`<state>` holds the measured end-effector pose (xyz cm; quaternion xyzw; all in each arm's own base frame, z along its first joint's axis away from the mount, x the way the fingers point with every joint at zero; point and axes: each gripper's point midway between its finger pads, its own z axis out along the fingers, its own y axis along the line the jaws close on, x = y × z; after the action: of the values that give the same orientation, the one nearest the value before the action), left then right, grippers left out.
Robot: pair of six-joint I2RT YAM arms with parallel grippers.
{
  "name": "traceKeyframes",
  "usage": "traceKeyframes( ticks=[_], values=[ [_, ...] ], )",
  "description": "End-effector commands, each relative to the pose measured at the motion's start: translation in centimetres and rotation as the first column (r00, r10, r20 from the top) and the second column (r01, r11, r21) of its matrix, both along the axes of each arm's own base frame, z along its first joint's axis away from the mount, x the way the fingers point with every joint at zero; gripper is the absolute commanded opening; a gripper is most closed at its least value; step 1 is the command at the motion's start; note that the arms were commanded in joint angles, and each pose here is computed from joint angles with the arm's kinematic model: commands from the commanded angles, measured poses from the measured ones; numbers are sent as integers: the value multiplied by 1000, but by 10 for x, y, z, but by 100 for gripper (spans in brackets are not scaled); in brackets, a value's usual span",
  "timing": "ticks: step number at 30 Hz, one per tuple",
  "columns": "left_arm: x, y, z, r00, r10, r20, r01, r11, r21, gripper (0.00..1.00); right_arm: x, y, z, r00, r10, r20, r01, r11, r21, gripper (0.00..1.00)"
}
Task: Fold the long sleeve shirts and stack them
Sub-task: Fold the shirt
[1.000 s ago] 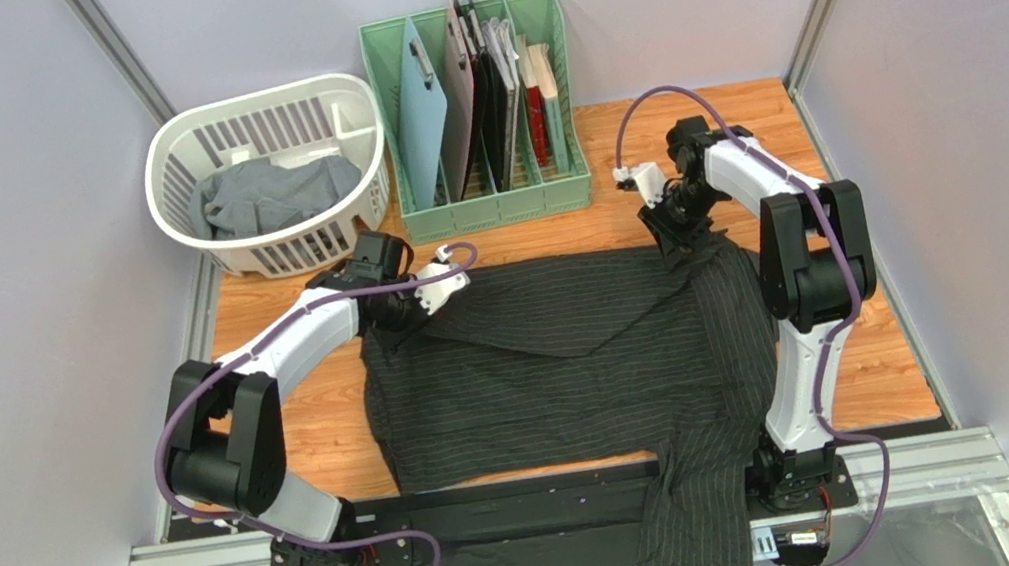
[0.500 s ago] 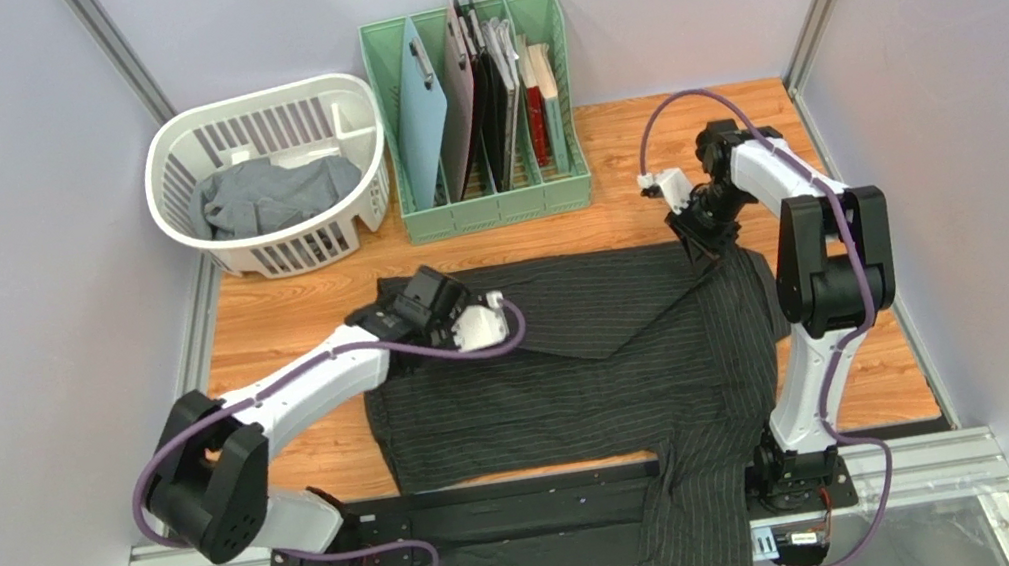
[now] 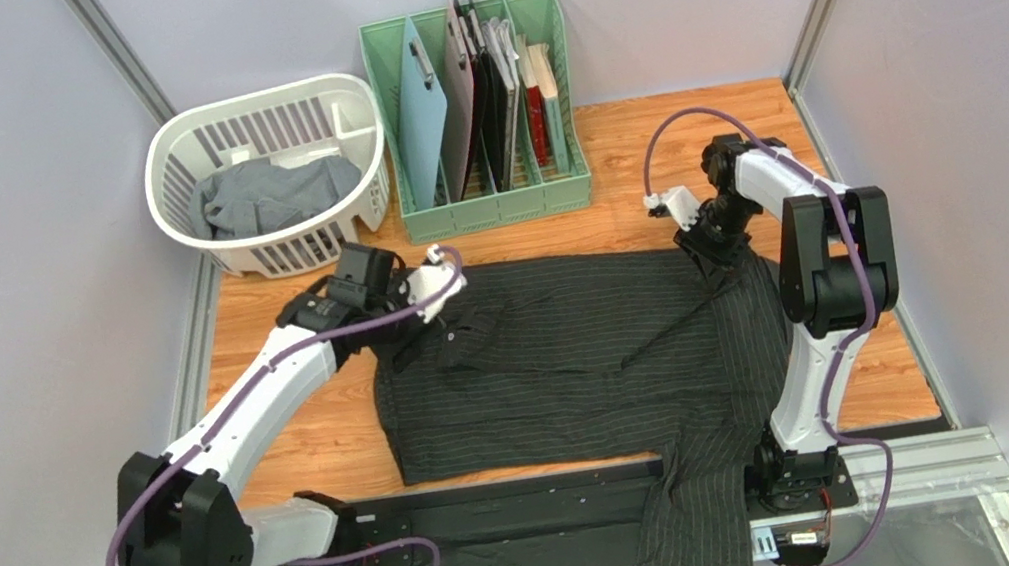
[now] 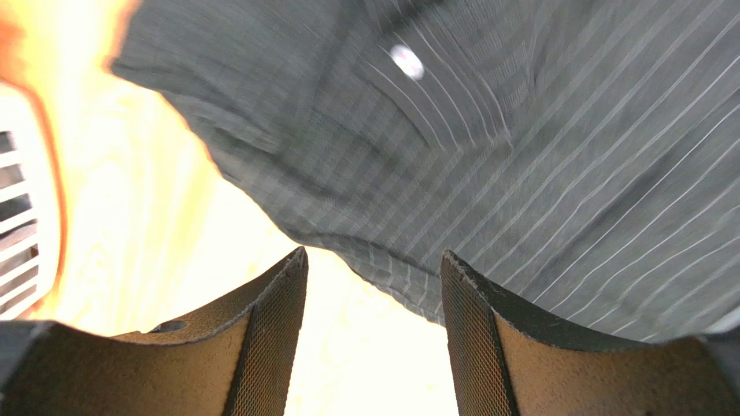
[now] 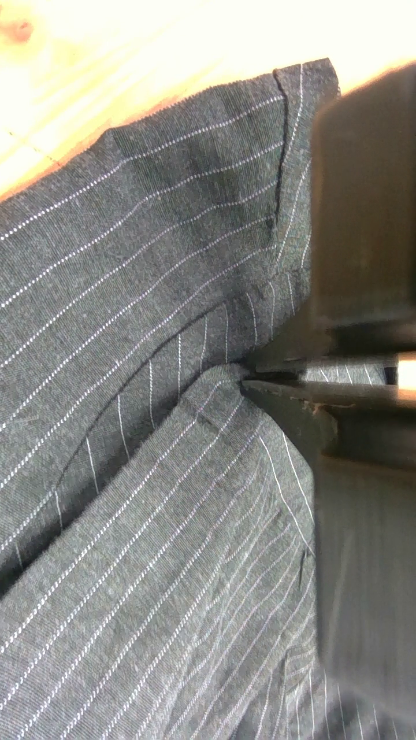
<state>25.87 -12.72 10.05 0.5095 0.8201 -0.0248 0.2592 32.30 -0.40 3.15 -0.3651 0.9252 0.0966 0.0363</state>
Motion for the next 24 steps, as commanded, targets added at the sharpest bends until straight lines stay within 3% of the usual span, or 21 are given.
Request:
traceKeyframes(
  ticks=[1,7,14,19,24],
  values=[
    [-5,-30,7,984,45,-171,-82,973,-217,61,10,5,24,998,14,69,-16,999,35,23],
    [22,-52,-6,919,110,-379,-234,925,-299,54,13,9,38,996,-7,84,3,999,53,36],
    [21,-62,-34,833,148,-533,-351,885,-305,65,12,13,51,994,-18,110,10,997,70,42],
    [20,-72,-45,799,87,-595,-350,872,-343,74,11,14,50,994,-27,102,19,997,80,43],
    [25,-78,-48,807,42,-589,-321,869,-377,66,9,14,47,995,-28,92,21,997,79,43]
  ],
)
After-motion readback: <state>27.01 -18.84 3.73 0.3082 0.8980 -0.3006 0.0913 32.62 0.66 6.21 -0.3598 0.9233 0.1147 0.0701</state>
